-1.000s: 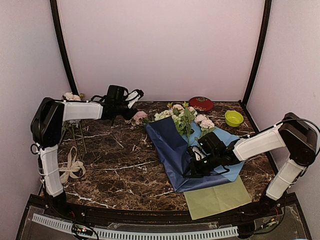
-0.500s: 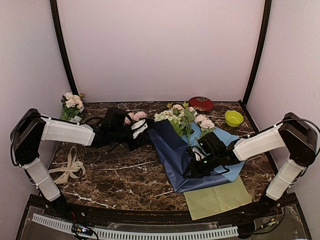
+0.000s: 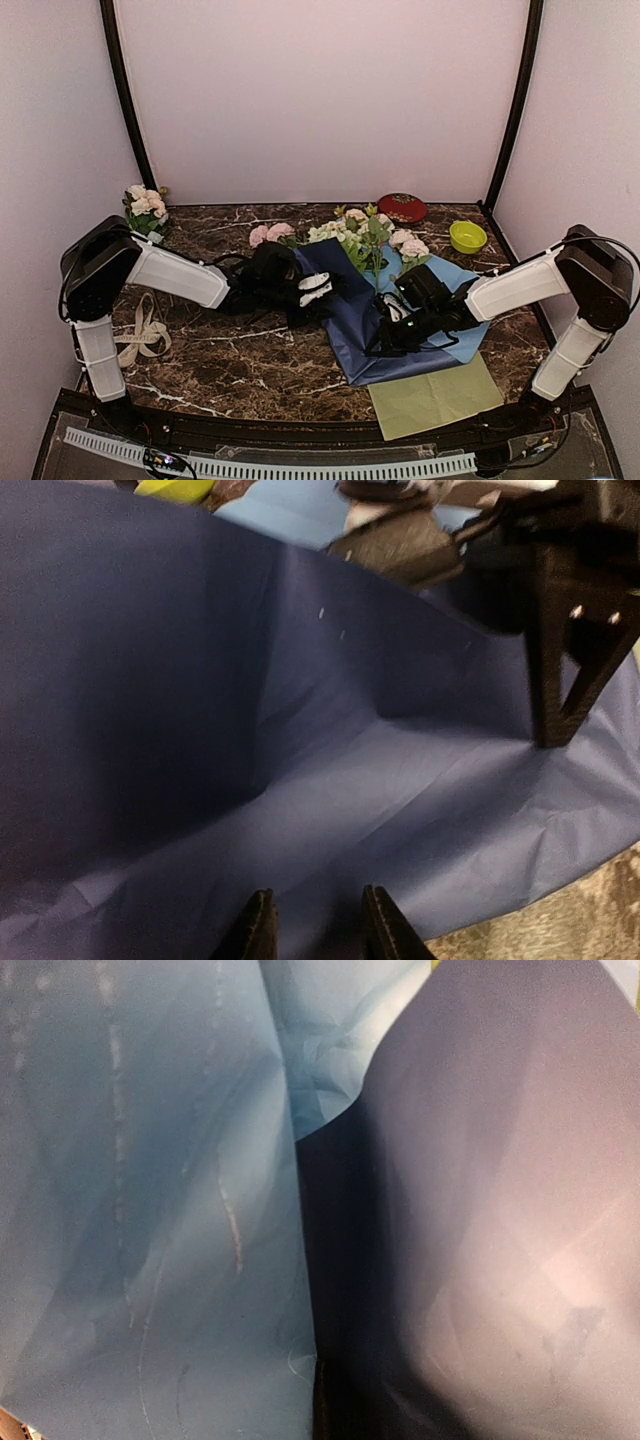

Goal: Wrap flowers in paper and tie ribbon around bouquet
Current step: Fold the one-fourth-folded wrapping paper at the center of the board.

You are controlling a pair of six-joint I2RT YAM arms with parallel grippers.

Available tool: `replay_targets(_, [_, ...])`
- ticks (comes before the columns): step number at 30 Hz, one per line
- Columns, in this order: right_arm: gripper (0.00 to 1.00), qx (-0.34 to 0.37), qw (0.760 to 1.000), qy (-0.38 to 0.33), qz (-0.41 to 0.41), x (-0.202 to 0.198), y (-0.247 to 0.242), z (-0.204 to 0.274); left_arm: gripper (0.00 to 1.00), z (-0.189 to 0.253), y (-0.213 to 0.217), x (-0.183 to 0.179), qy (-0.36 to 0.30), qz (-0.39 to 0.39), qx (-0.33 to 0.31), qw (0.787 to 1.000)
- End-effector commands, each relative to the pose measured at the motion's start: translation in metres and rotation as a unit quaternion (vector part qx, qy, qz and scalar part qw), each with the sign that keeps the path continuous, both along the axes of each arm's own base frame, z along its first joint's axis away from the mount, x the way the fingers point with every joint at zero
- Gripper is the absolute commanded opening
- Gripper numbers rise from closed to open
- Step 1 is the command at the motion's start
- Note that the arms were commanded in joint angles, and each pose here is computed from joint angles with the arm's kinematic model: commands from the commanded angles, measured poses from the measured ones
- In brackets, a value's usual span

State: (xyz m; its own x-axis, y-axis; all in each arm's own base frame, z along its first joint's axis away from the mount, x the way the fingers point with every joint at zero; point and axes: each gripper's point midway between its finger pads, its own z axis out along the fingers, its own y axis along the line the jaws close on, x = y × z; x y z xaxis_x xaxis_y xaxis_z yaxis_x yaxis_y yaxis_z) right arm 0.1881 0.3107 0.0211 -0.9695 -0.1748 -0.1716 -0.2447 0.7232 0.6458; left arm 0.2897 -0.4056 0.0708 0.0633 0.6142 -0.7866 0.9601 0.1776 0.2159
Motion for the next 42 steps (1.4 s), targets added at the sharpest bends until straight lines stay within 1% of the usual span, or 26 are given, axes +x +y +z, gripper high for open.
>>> replay_targets(1, [0.00,0.002,1.000,0.005,0.007,-0.004,0.002,-0.001,0.29,-0.029,0.020,0.020,-0.022,0.052,0.068,0.996])
replay_targets(4, [0.00,0.002,1.000,0.007,0.008,-0.006,0.001,-0.002,0.28,-0.038,0.036,0.032,-0.040,0.092,0.103,0.990])
replay_targets(6, [0.00,0.002,1.000,0.008,0.008,-0.007,0.000,-0.002,0.28,-0.040,0.049,0.041,-0.048,0.117,0.112,0.986])
replay_targets(9, [0.00,0.004,1.000,0.009,0.008,-0.008,0.000,-0.002,0.28,-0.041,0.074,0.057,-0.038,0.162,0.117,0.979])
replay_targets(11, [0.00,0.005,1.000,0.008,0.008,-0.008,0.000,-0.001,0.28,-0.035,0.096,0.072,-0.032,0.200,0.104,0.974])
replay_targets(13, [0.00,0.006,1.000,0.006,0.008,-0.008,0.000,0.000,0.29,-0.022,0.116,0.090,-0.032,0.241,0.079,0.967])
replay_targets(16, [0.00,0.008,1.000,0.007,0.008,-0.009,0.000,0.000,0.29,-0.004,0.142,0.117,-0.015,0.296,0.039,0.954])
replay_targets(17, [0.00,0.008,1.000,0.007,0.008,-0.009,0.000,0.000,0.29,0.000,0.144,0.122,-0.019,0.303,0.037,0.952])
replay_targets(19, [0.00,0.009,1.000,0.006,0.007,-0.008,0.000,0.001,0.29,0.010,0.138,0.124,-0.032,0.287,0.032,0.957])
replay_targets(22, [0.00,0.010,1.000,0.005,0.005,-0.007,0.001,0.002,0.29,0.034,0.112,0.106,-0.036,0.236,-0.009,0.971])
replay_targets(24, [0.00,0.012,1.000,0.003,0.005,-0.006,0.003,0.003,0.29,0.044,0.081,0.072,-0.058,0.168,-0.023,0.984])
replay_targets(25, [0.00,0.011,1.000,0.004,0.004,-0.006,0.002,0.002,0.29,0.044,0.068,0.051,-0.080,0.126,-0.015,0.989])
replay_targets(27, [0.00,0.011,1.000,0.004,0.004,-0.006,0.002,0.003,0.29,0.043,0.041,0.013,-0.097,0.061,-0.014,0.993])
replay_targets(30, [0.00,0.010,1.000,0.006,0.004,-0.007,0.001,0.002,0.29,0.034,0.015,-0.028,-0.070,-0.004,-0.018,0.997])
replay_targets(33, [0.00,0.010,1.000,0.006,0.005,-0.008,0.002,0.002,0.29,0.009,-0.001,-0.046,-0.064,-0.028,0.014,0.997])
replay_targets(36, [0.00,0.012,1.000,0.004,0.003,-0.007,0.001,0.003,0.29,-0.012,-0.013,-0.054,-0.077,-0.044,0.057,0.994])
replay_targets(40, [0.00,0.013,1.000,0.000,-0.003,-0.006,0.001,0.006,0.29,-0.031,-0.019,-0.061,-0.087,-0.063,0.099,0.989])
replay_targets(42, [0.03,0.013,1.000,-0.001,-0.009,-0.005,0.000,0.007,0.29,-0.037,-0.018,-0.065,-0.088,-0.073,0.109,0.987])
